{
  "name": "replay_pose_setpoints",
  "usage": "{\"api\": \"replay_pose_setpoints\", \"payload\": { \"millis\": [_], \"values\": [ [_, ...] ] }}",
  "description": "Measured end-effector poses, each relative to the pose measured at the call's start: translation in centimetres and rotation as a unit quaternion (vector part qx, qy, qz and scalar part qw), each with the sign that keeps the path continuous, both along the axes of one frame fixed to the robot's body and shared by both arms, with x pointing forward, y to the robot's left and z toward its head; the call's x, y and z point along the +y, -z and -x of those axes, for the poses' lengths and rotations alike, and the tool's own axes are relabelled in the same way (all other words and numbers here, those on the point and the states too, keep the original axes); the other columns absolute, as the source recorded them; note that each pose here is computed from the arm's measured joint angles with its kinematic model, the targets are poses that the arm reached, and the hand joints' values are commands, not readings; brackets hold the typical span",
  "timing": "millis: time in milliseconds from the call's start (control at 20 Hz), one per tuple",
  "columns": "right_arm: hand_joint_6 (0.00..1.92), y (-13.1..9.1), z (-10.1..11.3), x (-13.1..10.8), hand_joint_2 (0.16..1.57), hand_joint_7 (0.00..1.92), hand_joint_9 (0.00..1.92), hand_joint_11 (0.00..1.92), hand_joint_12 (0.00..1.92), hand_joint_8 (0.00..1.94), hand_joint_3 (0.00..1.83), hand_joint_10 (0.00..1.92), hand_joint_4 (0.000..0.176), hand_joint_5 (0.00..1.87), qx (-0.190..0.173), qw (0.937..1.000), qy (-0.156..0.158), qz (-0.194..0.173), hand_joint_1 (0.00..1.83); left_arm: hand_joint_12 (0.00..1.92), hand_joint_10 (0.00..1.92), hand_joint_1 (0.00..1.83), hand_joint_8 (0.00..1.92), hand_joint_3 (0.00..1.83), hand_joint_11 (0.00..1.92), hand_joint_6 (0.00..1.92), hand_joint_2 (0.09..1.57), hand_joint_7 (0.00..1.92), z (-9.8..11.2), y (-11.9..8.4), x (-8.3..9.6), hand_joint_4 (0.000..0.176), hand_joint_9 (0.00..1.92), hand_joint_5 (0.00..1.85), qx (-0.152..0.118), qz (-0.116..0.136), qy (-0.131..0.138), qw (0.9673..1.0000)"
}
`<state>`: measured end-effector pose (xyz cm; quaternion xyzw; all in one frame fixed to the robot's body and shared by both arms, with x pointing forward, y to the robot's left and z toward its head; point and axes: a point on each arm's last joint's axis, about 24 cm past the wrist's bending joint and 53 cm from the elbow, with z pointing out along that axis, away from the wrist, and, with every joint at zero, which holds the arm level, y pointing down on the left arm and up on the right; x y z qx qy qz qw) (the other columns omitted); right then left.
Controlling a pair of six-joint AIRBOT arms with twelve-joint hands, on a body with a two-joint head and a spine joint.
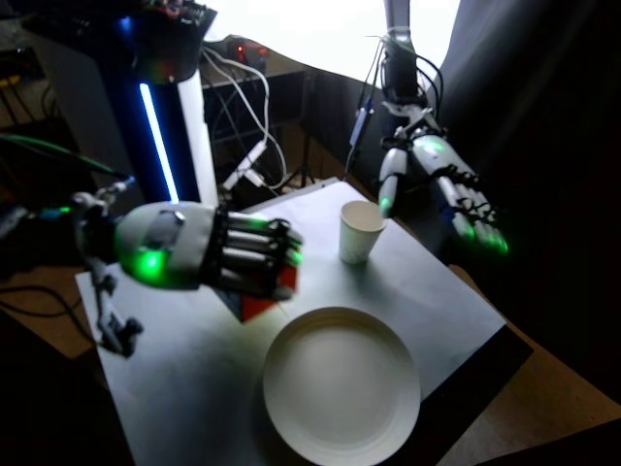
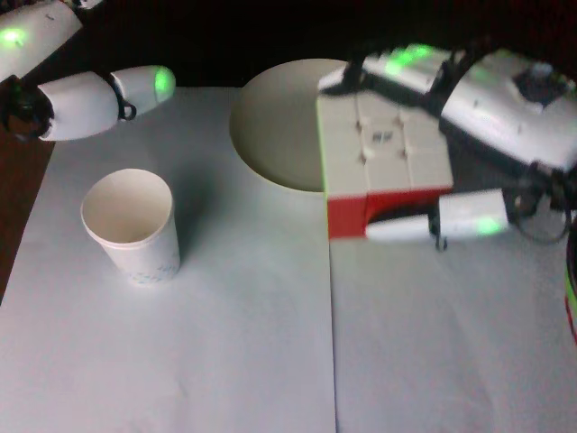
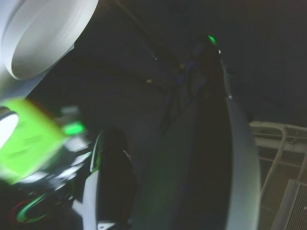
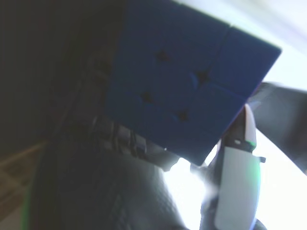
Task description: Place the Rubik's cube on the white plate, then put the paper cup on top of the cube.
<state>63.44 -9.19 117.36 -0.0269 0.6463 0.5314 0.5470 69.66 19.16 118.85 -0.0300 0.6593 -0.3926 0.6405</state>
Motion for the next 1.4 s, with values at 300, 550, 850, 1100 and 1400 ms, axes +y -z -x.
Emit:
{"api": "replay_pose_setpoints", "payload": {
  "millis": [300, 550, 850, 1100, 1400],
  "values": [
    [1.65, -1.9, -5.8, 0.7, 1.37, 0.65, 0.68, 0.87, 1.92, 1.67, 0.0, 1.91, 0.0, 0.44, -0.027, 0.9982, 0.051, 0.013, 1.08, 0.0, 0.0, 0.26, 0.0, 0.0, 0.0, 0.0, 1.31, 0.0, 0.0, 0.1, -0.2, 0.09, 0.0, 0.0, 0.001, 0.002, 0.002, 1.0],
    [1.4, 2.4, -9.4, 2.4, 1.29, 0.63, 0.52, 0.73, 1.92, 1.56, 0.0, 1.81, 0.0, 0.23, 0.038, 0.9958, 0.076, 0.033, 1.27, 0.01, 0.0, 0.23, 0.0, 0.0, 0.0, 0.0, 1.31, 0.0, 0.0, 0.1, -0.5, 0.092, 0.0, 0.0, -0.003, 0.005, 0.004, 1.0],
    [0.37, 4.6, -10.9, 1.7, 1.23, 0.18, 0.0, 0.0, 1.63, 0.31, 0.0, 1.05, 0.002, 0.12, 0.076, 0.9914, 0.097, 0.045, 0.76, 0.2, 0.0, 0.2, 0.0, 0.0, 0.0, 0.0, 1.3, 0.0, 0.0, -0.2, -0.3, 0.087, 0.0, 0.0, -0.009, 0.006, 0.003, 0.9999],
    [0.0, 4.4, -10.8, 1.9, 1.21, 0.0, 0.0, 0.0, 0.08, 0.0, 0.0, 0.0, 0.098, 0.0, 0.075, 0.9919, 0.095, 0.039, 0.47, 0.07, 0.0, 0.24, 0.0, 0.0, 0.0, 0.0, 1.33, 0.0, 0.0, -0.2, -0.3, 0.07, 0.0, 0.0, -0.009, 0.006, 0.003, 0.9999],
    [0.0, 3.9, -9.2, 2.9, 1.14, 0.0, 0.0, 0.0, 0.0, 0.0, 0.0, 0.0, 0.15, 0.0, 0.07, 0.9936, 0.08, 0.039, 0.41, 0.0, 0.0, 0.2, 0.0, 0.0, 0.0, 0.0, 1.28, 0.0, 0.1, -0.1, -0.3, 0.066, 0.0, 0.0, -0.007, 0.008, 0.003, 0.9999]
  ]
}}
